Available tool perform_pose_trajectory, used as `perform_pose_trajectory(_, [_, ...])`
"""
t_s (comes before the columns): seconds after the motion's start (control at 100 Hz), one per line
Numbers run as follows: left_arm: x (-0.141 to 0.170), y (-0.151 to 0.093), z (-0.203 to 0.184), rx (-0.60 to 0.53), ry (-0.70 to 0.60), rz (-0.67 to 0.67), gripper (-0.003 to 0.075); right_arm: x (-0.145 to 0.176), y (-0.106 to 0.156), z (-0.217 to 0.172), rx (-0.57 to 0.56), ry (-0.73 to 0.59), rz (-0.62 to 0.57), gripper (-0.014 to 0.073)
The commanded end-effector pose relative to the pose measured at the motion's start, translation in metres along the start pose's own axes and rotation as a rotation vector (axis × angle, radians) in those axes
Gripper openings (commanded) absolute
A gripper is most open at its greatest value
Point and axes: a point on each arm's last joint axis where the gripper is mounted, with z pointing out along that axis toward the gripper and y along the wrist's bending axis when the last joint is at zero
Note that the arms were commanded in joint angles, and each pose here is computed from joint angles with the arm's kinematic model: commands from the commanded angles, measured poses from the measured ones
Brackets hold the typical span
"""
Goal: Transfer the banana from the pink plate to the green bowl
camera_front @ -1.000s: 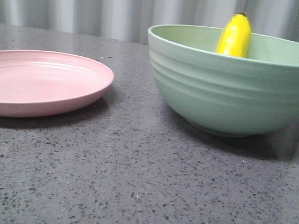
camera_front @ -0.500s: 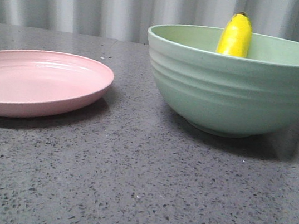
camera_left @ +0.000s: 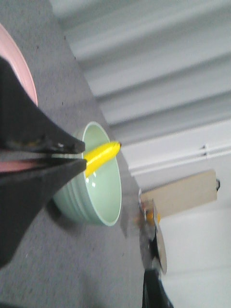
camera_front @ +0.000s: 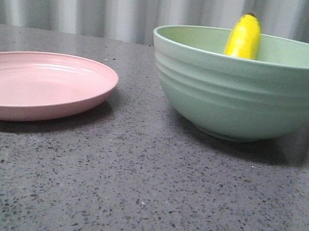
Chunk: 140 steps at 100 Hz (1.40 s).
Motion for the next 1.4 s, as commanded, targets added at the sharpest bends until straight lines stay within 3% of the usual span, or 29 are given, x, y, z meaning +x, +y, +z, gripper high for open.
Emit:
perform_pose_trajectory(0.0, [-0.005, 0.005, 0.002, -0.110, -0.125, 0.021, -0.0020, -0.015, -0.001, -0.004, 0.012, -0.113, -0.008, -0.0064])
perform_pose_trajectory(0.32, [0.030, 0.024, -0.003, -0.543, -0.094, 0.115, -0.0020, -0.015, -0.001, -0.004, 0.012, -0.113, -0.008, -0.0064])
perform_pose_trajectory(0.45, [0.048, 0.028, -0.006, -0.645, -0.075, -0.012, -0.0020, -0.015, -0.001, -0.004, 0.012, -0.113, -0.008, -0.0064])
perform_pose_trajectory(0.62, [0.065, 0.029, -0.014, -0.760, 0.037, -0.050, -0.0020, -0.015, -0.001, -0.004, 0.012, -0.113, -0.008, -0.0064])
perform_pose_trajectory(0.93, [0.094, 0.026, -0.024, -0.824, 0.345, -0.179, -0.0020, -0.015, -0.001, -0.004, 0.012, -0.113, -0.008, -0.0064])
perform_pose_trajectory(1.39, [0.094, 0.026, -0.023, -0.823, 0.338, -0.176, -0.0020, -0.015, -0.001, -0.004, 0.012, -0.113, -0.008, -0.0064])
